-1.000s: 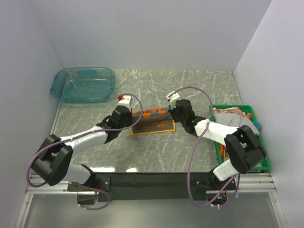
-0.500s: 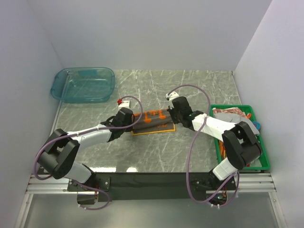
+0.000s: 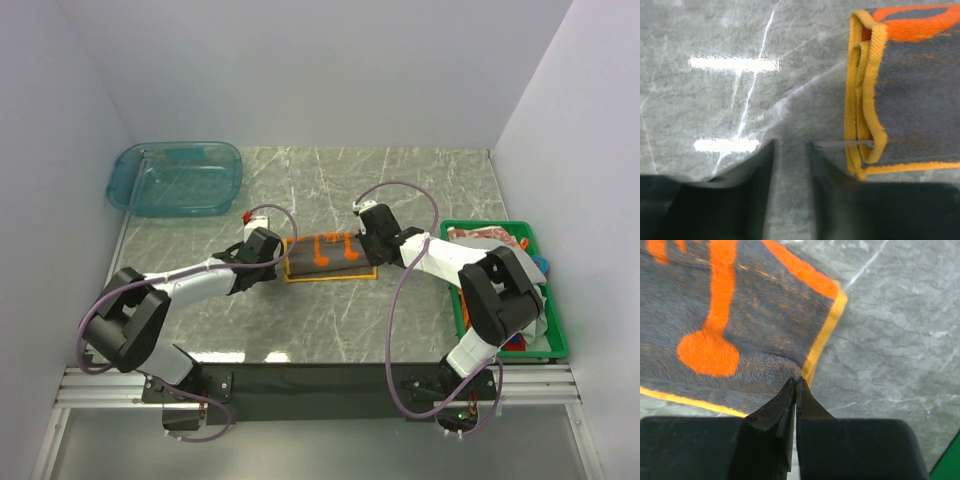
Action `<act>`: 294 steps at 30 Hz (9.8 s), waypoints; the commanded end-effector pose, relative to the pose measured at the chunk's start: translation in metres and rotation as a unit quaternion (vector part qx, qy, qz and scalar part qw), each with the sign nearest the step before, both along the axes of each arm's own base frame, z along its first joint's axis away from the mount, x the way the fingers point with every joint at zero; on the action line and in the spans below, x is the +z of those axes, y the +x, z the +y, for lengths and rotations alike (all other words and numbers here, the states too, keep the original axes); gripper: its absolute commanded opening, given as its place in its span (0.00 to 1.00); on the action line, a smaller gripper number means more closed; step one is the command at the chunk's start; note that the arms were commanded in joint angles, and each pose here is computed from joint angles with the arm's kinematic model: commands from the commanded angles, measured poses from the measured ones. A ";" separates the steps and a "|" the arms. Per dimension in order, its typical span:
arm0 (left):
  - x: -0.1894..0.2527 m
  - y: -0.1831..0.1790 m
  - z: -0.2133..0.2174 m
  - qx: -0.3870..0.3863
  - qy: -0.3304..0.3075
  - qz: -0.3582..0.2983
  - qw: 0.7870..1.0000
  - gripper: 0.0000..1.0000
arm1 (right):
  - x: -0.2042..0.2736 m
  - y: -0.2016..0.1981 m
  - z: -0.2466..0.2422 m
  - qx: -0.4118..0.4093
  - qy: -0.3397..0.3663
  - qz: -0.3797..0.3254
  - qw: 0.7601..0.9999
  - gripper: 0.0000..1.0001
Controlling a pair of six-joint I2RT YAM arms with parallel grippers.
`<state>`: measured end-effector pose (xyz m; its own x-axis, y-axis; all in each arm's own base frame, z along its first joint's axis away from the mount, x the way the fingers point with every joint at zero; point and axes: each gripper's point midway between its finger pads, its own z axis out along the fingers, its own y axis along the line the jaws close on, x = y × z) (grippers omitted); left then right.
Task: Fold and stack the towels
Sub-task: Fold the towel, then neatly place the folded towel into the bin
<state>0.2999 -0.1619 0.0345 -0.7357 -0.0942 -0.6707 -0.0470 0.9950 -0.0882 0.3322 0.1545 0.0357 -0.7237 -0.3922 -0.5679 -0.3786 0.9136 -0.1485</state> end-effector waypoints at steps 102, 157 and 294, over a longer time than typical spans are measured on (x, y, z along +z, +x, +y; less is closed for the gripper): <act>0.002 -0.021 -0.066 0.073 -0.164 0.056 0.982 0.41 | -0.010 -0.007 0.007 -0.241 0.395 0.019 0.886 0.09; 0.065 -0.014 -0.039 0.095 -0.169 -0.009 0.981 0.73 | 0.064 -0.018 0.015 -0.201 0.395 -0.048 0.895 0.58; 0.136 -0.013 0.130 0.186 -0.152 -0.090 0.966 0.99 | 0.046 -0.067 0.234 0.153 0.079 -0.033 0.985 0.77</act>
<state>0.2929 -0.0339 0.1693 -0.4646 -0.5752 -0.6733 -0.4000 0.8146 -0.4200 0.2696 0.3928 0.0890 -0.5629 -0.3907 -0.7283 -0.6268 0.7762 0.0680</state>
